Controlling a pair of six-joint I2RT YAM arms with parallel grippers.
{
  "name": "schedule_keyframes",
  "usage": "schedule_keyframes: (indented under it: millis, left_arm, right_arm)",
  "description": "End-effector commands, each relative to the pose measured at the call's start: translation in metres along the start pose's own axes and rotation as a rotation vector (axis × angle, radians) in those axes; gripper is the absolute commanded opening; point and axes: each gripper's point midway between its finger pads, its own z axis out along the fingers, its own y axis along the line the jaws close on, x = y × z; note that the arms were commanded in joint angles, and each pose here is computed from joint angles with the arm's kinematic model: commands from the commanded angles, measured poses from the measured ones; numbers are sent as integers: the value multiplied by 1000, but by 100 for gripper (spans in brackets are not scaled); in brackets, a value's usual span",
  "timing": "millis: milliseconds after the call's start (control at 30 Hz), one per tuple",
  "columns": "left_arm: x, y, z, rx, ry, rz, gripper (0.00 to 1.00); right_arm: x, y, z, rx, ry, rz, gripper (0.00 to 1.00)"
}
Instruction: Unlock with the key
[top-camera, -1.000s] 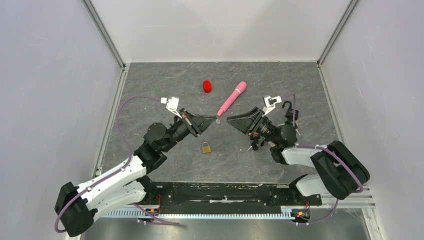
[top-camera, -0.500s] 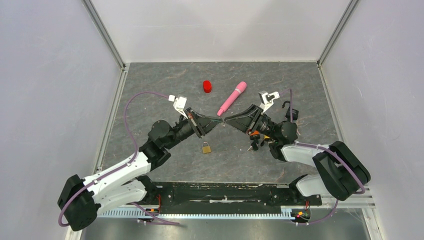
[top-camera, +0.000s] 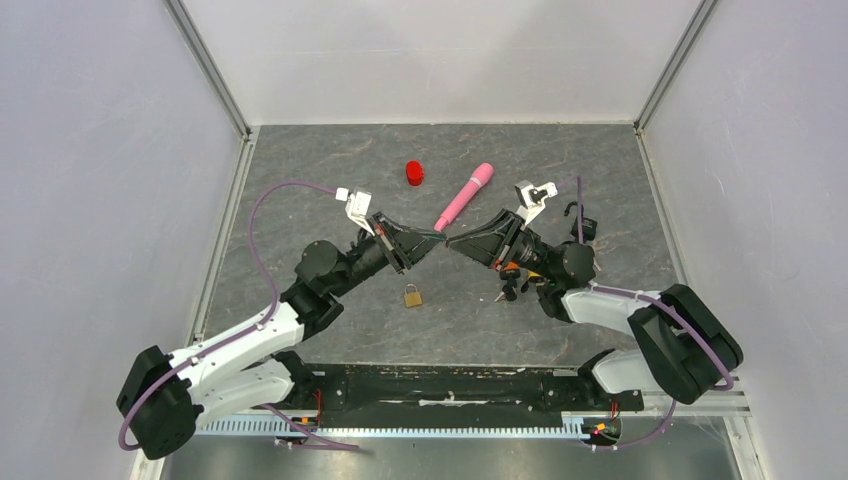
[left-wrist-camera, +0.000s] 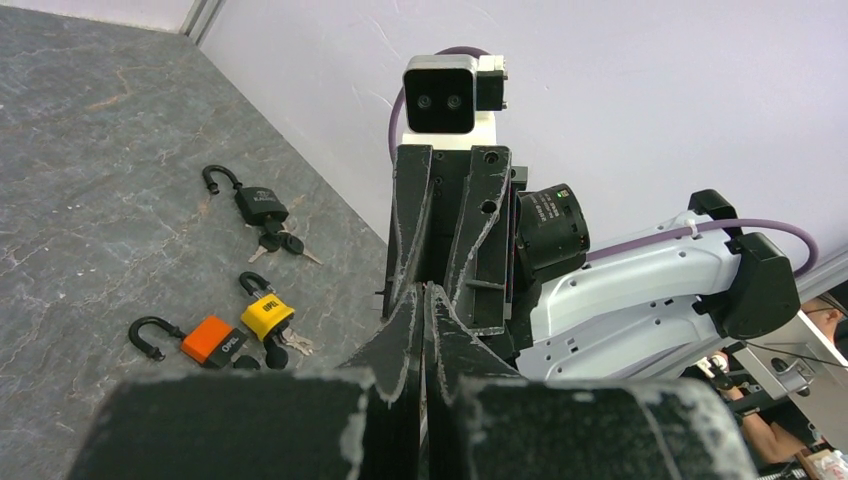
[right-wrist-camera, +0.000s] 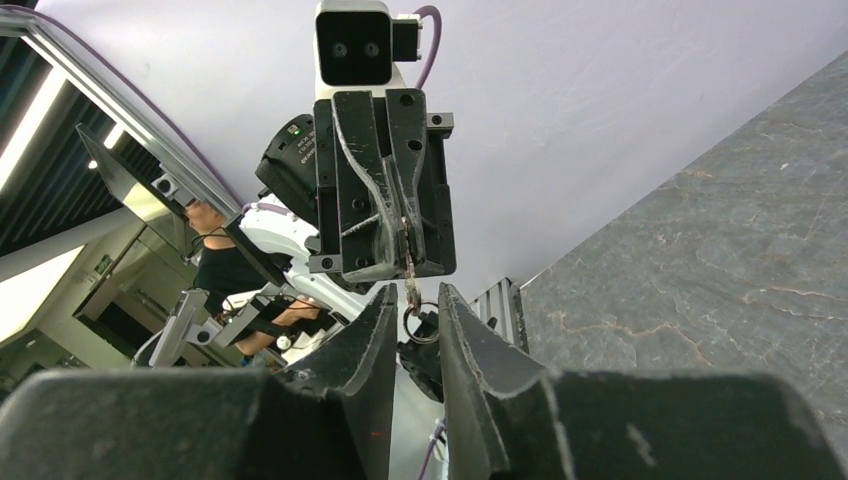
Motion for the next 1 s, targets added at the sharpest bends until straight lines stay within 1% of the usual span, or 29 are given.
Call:
schedule_keyframes:
  millis: [0,167,333,500,533,567,633,700,733,833,900,967]
  left_arm:
    - [-18,-23,6,83,-51,25,2]
    - [-18,-25,6,92,-54,16,2]
    - [-20,-24,6,89,-64,16,2]
    - [-21,-22,4,74,-69,17,2]
    - [-21,-20,3,64,-72,18,5]
    - [-20,-17,2,50,-72,18,11]
    - [-21,-11,-1,9,-78,24,27]
    - [-19,1,-6,-62,-64,36,47]
    - [-18,9,-10,-116,-54,40,57]
    - [-17,40,-28,-330,-20,54,78]
    - [-17,56,-43,-461,12,67,88]
    - [-15,69,-60,-575,54,79,93]
  right_arm:
    - [-32,100,-6,-393,-142,-324,21]
    - [-30,102,-4,-405,-137,-327,15]
    - [-28,102,-4,-406,-127,-326,0]
    - [-26,101,-6,-402,-123,-324,0]
    - [-26,101,-6,-402,-122,-325,0]
    - [-25,101,-6,-402,-120,-330,0]
    - [-24,98,-7,-386,-115,-338,0]
    - [-22,89,-7,-343,-99,-340,0]
    - [-20,83,-6,-314,-91,-347,0]
    - [-18,64,-8,-219,-83,-370,0]
    - [-15,51,-11,-161,-72,-378,0]
    - [-9,36,-12,-91,-42,-365,0]
